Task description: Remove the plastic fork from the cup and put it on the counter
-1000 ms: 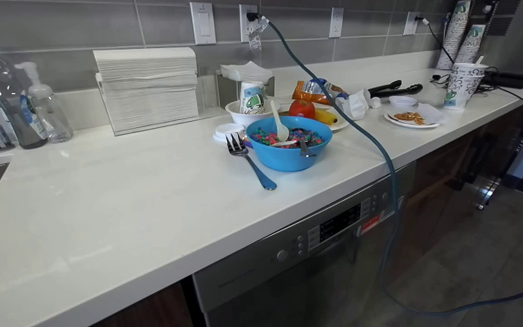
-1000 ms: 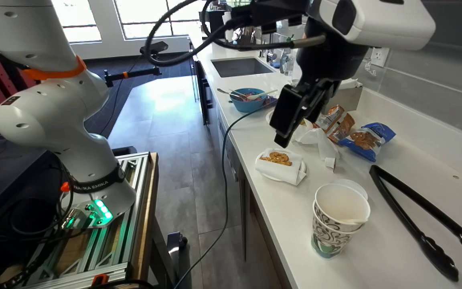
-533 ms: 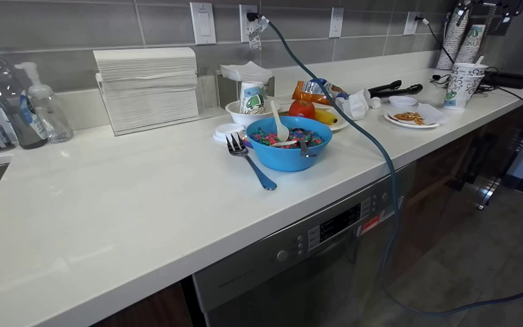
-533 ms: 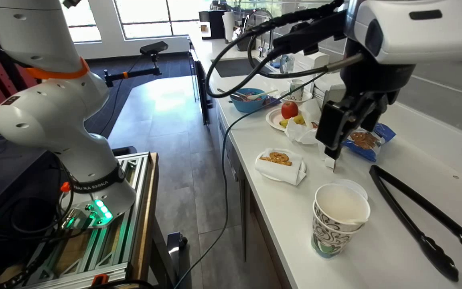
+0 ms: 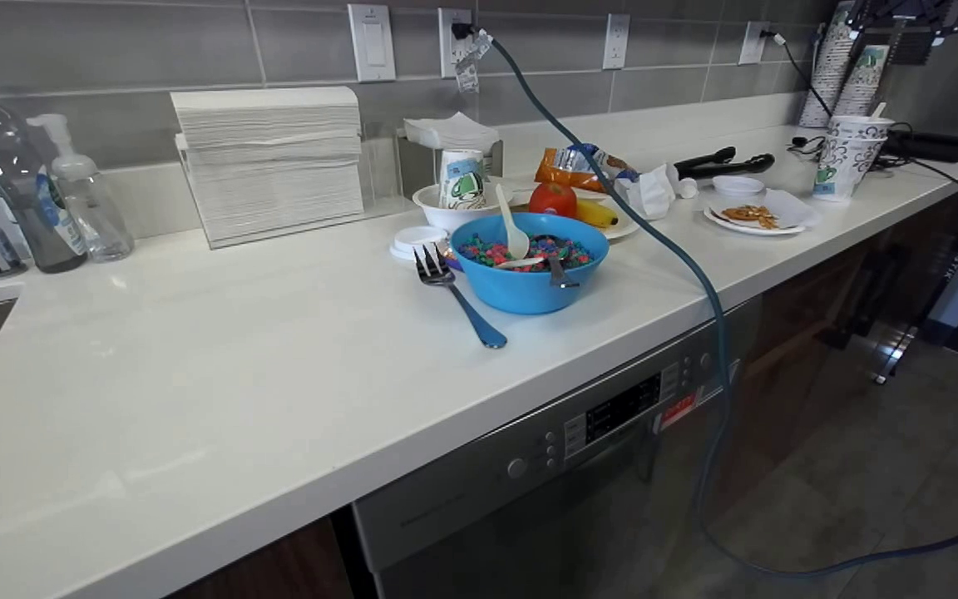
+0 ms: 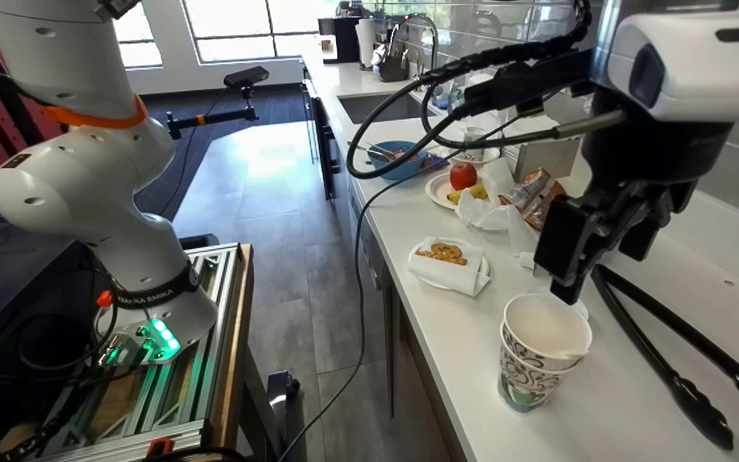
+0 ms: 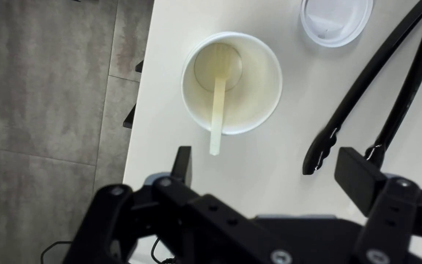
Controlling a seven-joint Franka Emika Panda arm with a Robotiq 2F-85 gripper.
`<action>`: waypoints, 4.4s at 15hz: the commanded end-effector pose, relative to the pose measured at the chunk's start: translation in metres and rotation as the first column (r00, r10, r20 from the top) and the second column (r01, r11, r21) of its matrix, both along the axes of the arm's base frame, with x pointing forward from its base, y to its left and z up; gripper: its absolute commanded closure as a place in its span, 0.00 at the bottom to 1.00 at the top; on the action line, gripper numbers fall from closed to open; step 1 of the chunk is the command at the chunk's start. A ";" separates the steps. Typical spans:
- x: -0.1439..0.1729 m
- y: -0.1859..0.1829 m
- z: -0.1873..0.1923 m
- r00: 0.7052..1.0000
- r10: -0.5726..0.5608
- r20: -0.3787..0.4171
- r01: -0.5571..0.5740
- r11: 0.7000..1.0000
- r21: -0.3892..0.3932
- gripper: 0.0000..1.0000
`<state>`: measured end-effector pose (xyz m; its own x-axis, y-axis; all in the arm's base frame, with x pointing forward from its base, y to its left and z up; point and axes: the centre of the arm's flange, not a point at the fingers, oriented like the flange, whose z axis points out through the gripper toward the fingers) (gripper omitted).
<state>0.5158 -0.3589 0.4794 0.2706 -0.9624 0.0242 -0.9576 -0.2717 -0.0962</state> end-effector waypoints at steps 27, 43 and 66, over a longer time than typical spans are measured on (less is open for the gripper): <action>0.017 -0.032 -0.059 0.960 -0.183 -0.211 0.173 0.983 -0.062 0.45; 0.012 -0.020 -0.053 0.966 -0.166 -0.199 0.162 0.986 -0.038 0.97; -0.015 -0.018 0.026 0.977 -0.184 -0.105 0.187 0.982 0.015 0.97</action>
